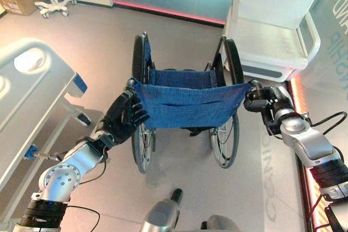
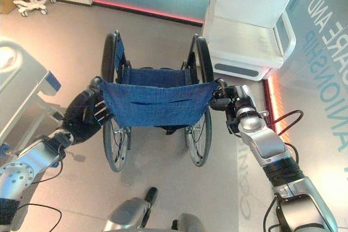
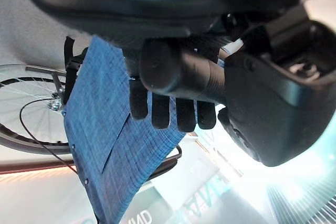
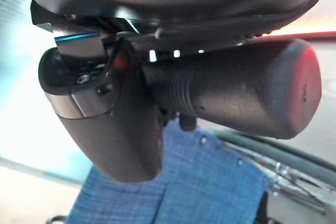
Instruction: Push the wheelchair next to the bed
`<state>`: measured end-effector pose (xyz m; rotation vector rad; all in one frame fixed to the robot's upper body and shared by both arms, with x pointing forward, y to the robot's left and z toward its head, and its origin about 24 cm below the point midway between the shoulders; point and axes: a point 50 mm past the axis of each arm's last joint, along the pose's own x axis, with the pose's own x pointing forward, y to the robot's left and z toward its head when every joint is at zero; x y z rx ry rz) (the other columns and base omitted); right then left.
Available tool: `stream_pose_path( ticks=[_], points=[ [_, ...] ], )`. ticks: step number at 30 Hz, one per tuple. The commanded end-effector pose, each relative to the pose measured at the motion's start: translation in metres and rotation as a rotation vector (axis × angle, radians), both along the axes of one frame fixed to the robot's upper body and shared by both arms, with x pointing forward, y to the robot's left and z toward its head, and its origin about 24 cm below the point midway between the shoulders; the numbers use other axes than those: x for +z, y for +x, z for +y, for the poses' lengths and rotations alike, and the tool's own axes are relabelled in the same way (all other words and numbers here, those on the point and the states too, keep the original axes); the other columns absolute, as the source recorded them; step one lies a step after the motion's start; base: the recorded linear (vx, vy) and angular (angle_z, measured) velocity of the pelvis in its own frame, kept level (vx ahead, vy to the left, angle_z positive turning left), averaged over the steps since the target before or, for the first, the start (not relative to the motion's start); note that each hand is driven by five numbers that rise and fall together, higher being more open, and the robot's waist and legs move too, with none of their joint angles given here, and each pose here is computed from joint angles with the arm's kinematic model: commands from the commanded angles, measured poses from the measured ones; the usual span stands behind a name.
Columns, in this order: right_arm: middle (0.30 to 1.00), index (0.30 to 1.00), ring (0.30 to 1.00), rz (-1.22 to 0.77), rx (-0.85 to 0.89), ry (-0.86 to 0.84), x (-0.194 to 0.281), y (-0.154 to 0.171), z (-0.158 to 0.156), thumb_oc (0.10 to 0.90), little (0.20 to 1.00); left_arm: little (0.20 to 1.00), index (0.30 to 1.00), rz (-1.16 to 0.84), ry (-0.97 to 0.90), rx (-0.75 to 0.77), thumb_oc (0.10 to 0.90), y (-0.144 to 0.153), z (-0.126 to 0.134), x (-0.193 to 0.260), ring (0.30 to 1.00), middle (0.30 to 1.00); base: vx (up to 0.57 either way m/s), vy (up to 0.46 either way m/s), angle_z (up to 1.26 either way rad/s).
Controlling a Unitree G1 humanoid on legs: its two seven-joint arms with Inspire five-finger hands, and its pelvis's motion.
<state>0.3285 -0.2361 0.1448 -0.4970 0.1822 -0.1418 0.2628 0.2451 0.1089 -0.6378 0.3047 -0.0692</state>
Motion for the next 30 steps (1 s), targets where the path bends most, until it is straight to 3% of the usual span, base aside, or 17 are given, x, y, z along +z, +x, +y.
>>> stream_pose_path(
  ticks=[1, 7, 18, 30],
  points=[
    [0.3, 0.3, 0.3, -0.304, 0.353, 0.046, 0.059, 0.004, 0.061, 0.4, 0.3, 0.3, 0.3, -0.375, -0.093, -0.035, 0.4, 0.014, -0.009, 0.071, 0.3, 0.3, 0.46, -0.383, 0.63],
    [0.3, 0.3, 0.3, -0.316, 0.377, 0.039, 0.089, 0.004, 0.062, 0.4, 0.3, 0.3, 0.3, -0.361, -0.089, -0.011, 0.4, 0.007, -0.006, 0.067, 0.3, 0.3, 0.5, -0.334, 0.69],
    [0.3, 0.3, 0.3, -0.268, 0.361, 0.035, 0.088, 0.001, 0.06, 0.4, 0.3, 0.3, 0.3, -0.326, -0.082, 0.014, 0.4, -0.014, 0.003, 0.06, 0.3, 0.3, 0.35, -0.264, 0.33],
    [0.3, 0.3, 0.3, -0.281, 0.428, 0.032, 0.071, 0.008, 0.074, 0.4, 0.3, 0.3, 0.3, -0.34, -0.065, 0.058, 0.4, -0.011, 0.002, 0.047, 0.3, 0.3, 0.43, -0.031, -0.03]
  ],
)
